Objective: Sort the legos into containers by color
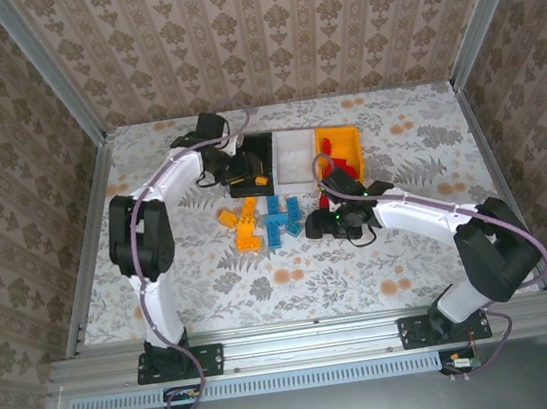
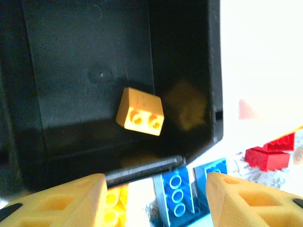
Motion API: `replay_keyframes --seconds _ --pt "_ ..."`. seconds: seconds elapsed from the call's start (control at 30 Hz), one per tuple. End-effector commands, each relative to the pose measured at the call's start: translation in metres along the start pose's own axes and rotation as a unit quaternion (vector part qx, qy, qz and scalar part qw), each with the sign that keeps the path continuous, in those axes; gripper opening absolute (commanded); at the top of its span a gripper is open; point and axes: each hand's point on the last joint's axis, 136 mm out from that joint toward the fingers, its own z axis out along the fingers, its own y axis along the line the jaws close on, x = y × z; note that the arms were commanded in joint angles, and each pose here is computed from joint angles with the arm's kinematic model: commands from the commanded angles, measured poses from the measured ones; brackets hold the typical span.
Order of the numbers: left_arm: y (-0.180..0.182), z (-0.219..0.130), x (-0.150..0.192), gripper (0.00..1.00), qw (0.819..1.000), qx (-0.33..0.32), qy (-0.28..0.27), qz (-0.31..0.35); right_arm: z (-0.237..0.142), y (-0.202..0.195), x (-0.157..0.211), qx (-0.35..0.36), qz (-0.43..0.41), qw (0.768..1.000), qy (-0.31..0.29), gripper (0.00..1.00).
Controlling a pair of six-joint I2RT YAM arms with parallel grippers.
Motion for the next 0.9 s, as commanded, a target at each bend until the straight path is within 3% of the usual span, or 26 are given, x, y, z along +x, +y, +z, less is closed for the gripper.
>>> replay_keyframes --seconds 0.0,0.4,0.87 --pt "-0.014 -0.036 0.006 0.6 0.999 0.007 -0.033 0.017 0.003 0.015 -0.008 0.011 -0.022 1.0 -0.005 0.75" --pt "0.004 -0.073 0.081 0.64 0.997 0.028 -0.061 -0.028 0.035 0.041 -0.015 0.067 -0.158 0.984 0.054 0.73" --pt "0.031 -0.089 0.11 0.66 0.992 0.047 -0.083 -0.081 0.054 0.039 -0.023 0.101 -0.2 0.972 0.071 0.66"
